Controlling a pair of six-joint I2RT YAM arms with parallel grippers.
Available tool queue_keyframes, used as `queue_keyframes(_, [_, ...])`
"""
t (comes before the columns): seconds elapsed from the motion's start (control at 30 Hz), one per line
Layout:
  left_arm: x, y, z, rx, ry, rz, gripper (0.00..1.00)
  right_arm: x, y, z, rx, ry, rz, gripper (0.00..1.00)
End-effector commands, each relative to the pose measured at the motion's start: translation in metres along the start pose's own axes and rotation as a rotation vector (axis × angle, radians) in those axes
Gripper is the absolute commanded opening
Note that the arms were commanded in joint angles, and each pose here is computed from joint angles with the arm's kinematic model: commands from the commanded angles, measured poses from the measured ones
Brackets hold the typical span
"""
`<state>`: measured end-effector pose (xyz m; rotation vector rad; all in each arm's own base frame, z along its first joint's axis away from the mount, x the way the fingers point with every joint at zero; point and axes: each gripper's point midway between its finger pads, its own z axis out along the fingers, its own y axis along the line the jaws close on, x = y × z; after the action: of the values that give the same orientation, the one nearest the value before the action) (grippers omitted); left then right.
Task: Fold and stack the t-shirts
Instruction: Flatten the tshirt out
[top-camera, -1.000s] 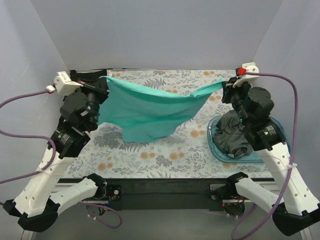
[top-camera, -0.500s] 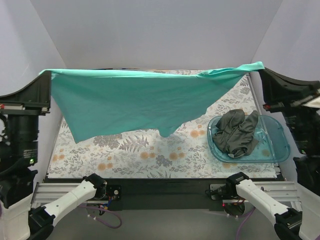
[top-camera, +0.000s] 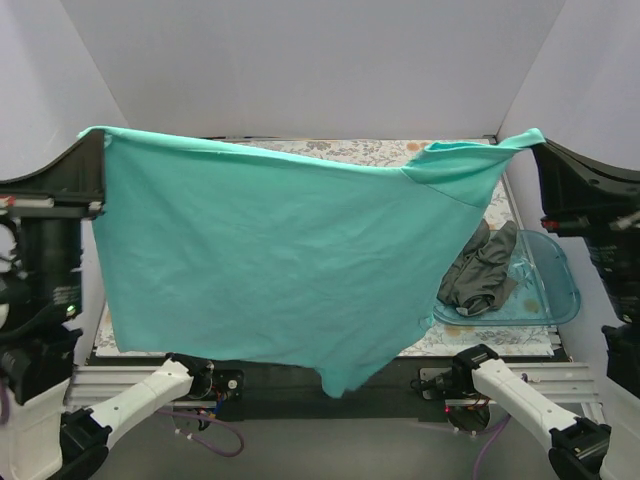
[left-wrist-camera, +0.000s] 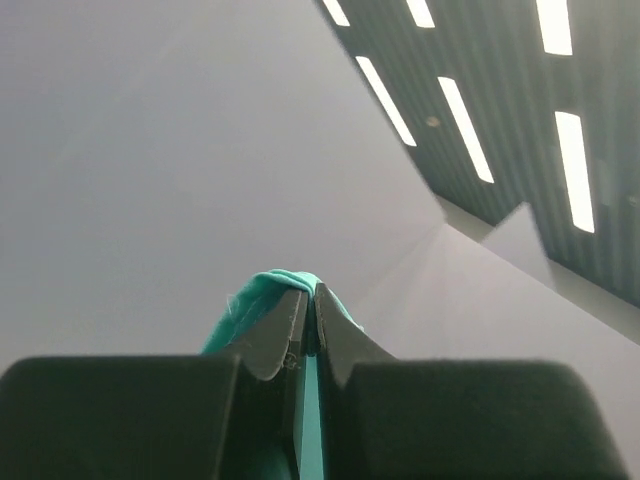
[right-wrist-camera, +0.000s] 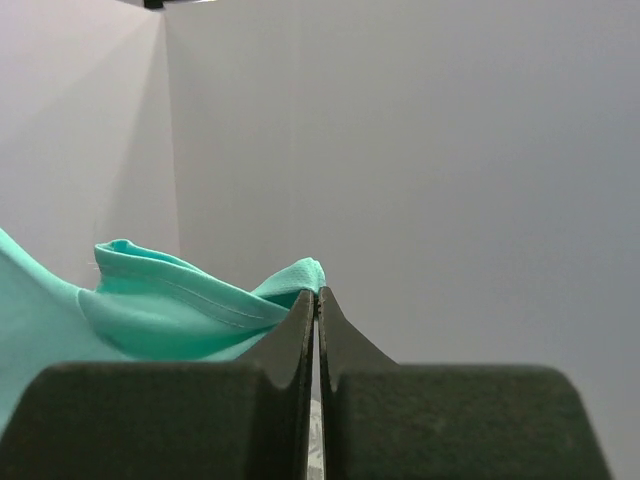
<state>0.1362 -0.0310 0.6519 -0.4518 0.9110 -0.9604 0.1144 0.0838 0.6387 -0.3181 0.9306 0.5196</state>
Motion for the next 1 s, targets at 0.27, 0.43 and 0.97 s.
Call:
queue_keyframes(0.27, [0.238,0.373,0.005,-0.992,0.265,0.332,0.00,0.343,-0.083,0.061,0.321,0.686,-0.009,0.01])
queue_keyframes(0.43, [0.290,0.455,-0.009,-1.134,0.506,0.306,0.85,0.471,-0.082,0.059,0.240,0.967,-0.003,0.79])
queue_keyframes(0.97, [0.312,0.455,-0.076,-1.098,0.669,0.264,0.91,0.538,-0.025,-0.015,0.073,1.177,0.242,0.98])
